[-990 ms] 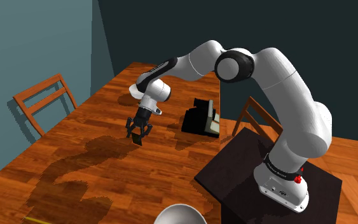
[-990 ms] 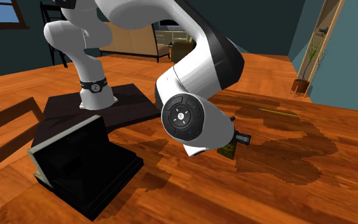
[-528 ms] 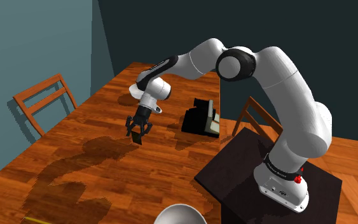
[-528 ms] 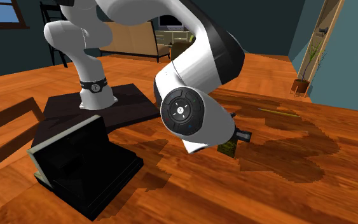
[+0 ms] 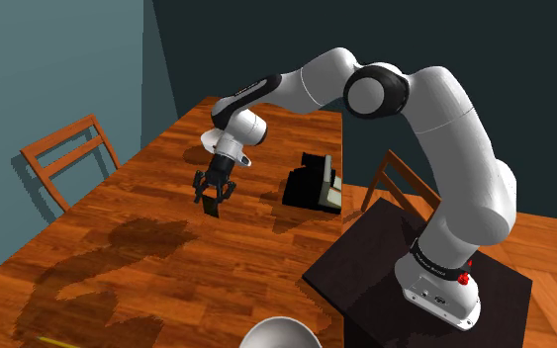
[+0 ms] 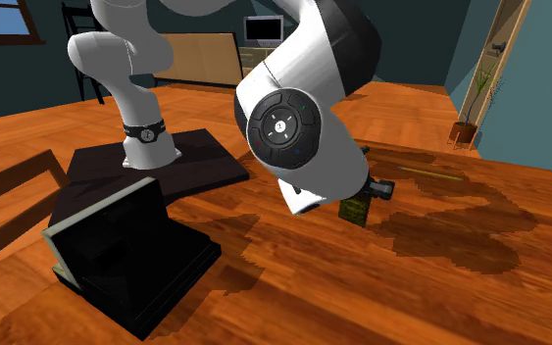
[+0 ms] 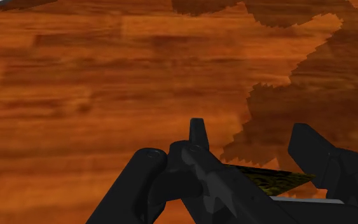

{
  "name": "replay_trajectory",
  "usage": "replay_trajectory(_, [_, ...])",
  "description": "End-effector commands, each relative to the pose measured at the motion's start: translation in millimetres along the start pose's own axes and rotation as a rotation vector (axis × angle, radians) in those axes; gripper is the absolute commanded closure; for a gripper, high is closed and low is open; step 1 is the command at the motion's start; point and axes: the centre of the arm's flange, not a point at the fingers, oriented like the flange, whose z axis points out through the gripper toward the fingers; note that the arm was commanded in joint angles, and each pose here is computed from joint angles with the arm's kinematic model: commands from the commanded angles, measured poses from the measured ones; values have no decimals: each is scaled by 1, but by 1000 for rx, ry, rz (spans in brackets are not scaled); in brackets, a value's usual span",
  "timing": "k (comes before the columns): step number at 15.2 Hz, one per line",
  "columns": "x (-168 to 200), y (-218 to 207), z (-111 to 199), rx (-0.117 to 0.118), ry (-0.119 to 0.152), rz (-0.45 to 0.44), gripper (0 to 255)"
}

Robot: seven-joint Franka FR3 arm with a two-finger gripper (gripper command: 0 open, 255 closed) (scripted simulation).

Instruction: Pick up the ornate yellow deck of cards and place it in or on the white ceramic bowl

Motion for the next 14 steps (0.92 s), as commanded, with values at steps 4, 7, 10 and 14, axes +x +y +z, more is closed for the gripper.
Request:
replay_trajectory(4, [-21,-1,-16,0,0,0,255])
replay_trajectory(7, [-34,-2,-26,0,0,0,255])
replay_trajectory(10, [-47,-3,-35,0,0,0,255])
replay_trajectory(14, [-64,-4,-48,0,0,0,255])
